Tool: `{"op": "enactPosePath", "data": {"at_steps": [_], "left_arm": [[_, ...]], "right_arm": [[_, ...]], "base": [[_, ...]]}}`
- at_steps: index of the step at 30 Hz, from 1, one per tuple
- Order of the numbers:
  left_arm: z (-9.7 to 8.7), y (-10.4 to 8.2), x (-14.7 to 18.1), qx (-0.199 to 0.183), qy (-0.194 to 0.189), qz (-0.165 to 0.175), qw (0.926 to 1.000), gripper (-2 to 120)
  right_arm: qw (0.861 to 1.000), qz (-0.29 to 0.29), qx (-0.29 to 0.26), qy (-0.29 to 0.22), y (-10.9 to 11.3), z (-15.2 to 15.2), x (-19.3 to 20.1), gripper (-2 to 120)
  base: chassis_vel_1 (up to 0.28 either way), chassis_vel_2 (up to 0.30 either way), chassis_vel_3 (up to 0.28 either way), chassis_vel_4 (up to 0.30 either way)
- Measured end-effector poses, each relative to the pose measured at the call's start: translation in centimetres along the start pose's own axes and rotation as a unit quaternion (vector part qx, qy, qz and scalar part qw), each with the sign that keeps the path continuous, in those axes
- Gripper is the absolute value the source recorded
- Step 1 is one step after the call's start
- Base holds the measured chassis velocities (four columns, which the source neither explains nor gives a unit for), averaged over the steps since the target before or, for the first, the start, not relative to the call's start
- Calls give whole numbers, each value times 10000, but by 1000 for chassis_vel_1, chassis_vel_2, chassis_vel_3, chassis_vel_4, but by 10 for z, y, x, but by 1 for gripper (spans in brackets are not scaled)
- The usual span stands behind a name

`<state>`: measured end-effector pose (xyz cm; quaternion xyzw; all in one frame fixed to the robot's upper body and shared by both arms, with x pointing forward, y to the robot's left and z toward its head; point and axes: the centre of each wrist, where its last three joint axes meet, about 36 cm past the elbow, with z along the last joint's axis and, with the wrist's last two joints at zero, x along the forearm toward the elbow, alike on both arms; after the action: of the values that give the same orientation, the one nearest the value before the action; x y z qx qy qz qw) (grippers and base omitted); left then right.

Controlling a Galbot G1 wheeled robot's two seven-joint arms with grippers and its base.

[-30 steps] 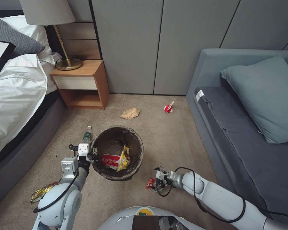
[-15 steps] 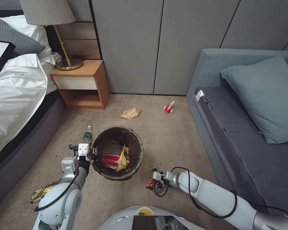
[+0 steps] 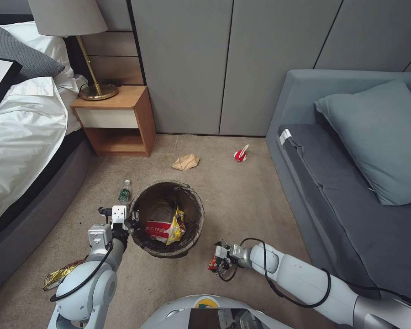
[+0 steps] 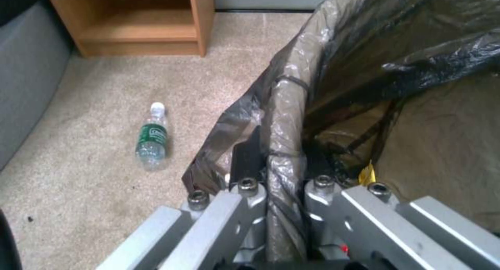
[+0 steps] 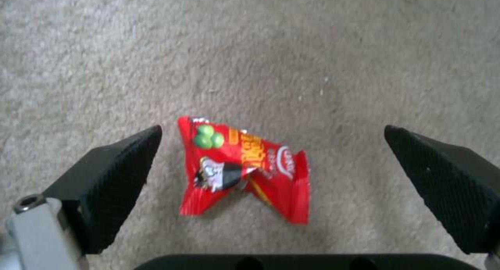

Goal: Pick up the trash bin, then pick up the garbage from the floor and place it into the trash bin.

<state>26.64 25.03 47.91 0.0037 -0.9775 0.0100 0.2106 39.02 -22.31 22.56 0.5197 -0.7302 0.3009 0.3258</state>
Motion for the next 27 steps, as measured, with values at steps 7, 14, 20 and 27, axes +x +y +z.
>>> {"op": "enactPosePath", "data": {"at_steps": [7,14,20,27], "left_arm": [[1,0,-1,8,6,-3,10000,2],[1,0,-3,8,9,-6,10000,2],[2,1,-4,10,7,-5,10000,2],[3,0,-5,16,9,-1,10000,2]], "right_arm": [[10000,-27,-32,62,4,4,-1,100],[9999,-54,-70,144,7,9,-5,100],[9998,-44,-92,180,6,12,-7,100],[9998,-32,-61,168,9,16,-8,96]], "base": [[0,0,0,0],[0,0,0,0],[0,0,0,0],[0,0,0,0]]}}
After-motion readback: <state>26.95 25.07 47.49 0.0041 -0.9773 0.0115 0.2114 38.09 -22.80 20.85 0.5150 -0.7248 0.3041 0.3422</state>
